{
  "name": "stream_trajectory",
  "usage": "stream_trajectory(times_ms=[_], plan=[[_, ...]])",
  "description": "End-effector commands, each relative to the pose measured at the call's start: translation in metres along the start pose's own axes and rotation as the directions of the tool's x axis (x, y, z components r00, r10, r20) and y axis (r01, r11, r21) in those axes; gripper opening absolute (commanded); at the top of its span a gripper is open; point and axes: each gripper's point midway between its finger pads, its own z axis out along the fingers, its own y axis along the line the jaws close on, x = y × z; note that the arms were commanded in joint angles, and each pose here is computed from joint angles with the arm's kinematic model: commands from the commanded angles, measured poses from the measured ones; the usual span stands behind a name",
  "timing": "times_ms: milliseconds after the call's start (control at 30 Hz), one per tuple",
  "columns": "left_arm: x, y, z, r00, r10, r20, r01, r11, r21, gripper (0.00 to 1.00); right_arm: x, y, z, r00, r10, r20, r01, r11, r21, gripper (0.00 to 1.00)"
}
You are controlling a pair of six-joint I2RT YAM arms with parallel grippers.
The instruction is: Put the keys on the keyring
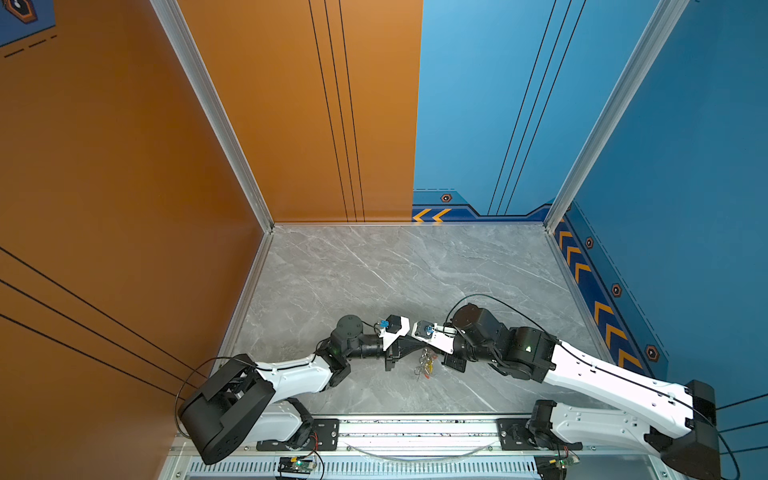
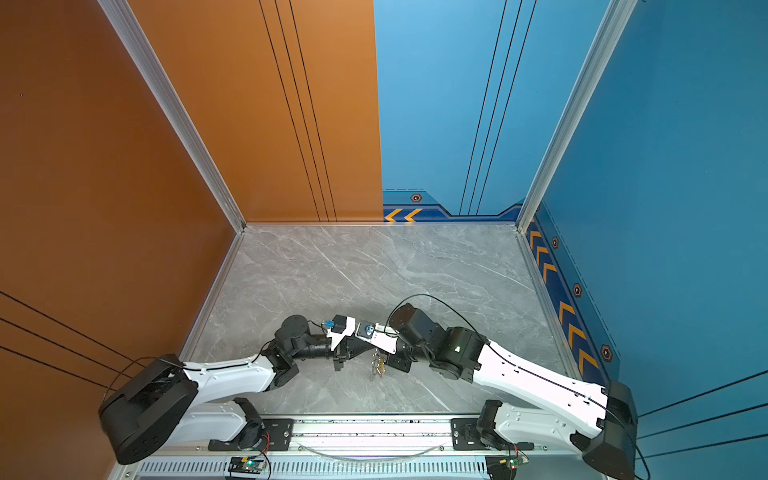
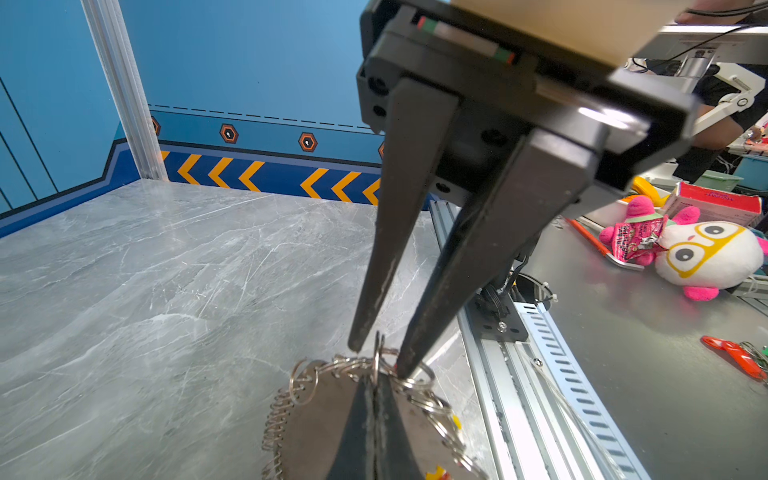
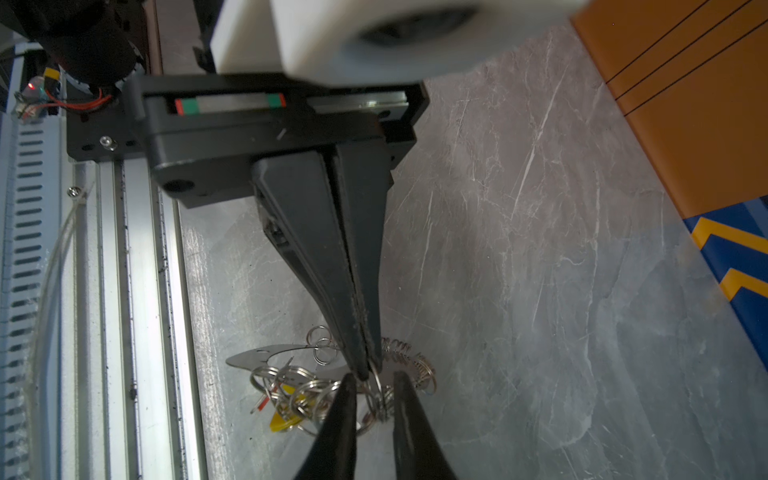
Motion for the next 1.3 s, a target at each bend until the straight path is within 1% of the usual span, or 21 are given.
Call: stream_trajectory(times_ms=[0,133,267,367,667,767,900,1033,1267], plan=[[-0.014,0.004,0.003,0.999,0.021,0.03,-0.021,0.999,-0.024,0.0,-0.008,-0.02,-0.015,0.995,0.06,0.081,-0.067,0.993,0.092,0.27],[-0.016,0.007,0.001,0.999,0.032,0.036,-0.031,0.998,-0.05,0.0,0.002,-0.024,-0.02,0.987,0.126,0.096,-0.136,0.985,0.107,0.29],[-0.016,0.01,0.0,0.999,0.034,0.038,-0.031,0.997,-0.072,0.0,0.013,-0.017,-0.013,0.978,0.184,0.094,-0.191,0.978,0.078,0.28],[-0.017,0.012,-0.001,0.999,0.035,0.042,-0.032,0.996,-0.088,0.0,0.015,-0.012,-0.009,0.972,0.204,0.115,-0.213,0.975,0.067,0.28],[-0.018,0.022,-0.002,0.998,0.038,0.047,-0.031,0.988,-0.152,0.0,0.004,-0.008,-0.007,0.966,0.165,0.2,-0.192,0.973,0.128,0.29],[-0.018,0.027,-0.002,0.998,0.037,0.048,-0.028,0.983,-0.179,0.0,0.002,-0.016,-0.004,0.965,0.149,0.216,-0.196,0.957,0.216,0.29],[-0.018,0.029,-0.003,0.998,0.033,0.048,-0.023,0.98,-0.197,0.0,0.002,-0.021,0.004,0.973,0.129,0.19,-0.18,0.942,0.282,0.29],[-0.018,0.029,-0.002,0.998,0.032,0.049,-0.022,0.981,-0.194,0.0,0.003,-0.023,0.012,0.979,0.12,0.166,-0.166,0.939,0.301,0.28],[-0.019,0.031,-0.004,0.998,0.034,0.051,-0.023,0.978,-0.21,0.0,0.01,-0.027,0.015,0.987,0.114,0.112,-0.145,0.931,0.336,0.17]])
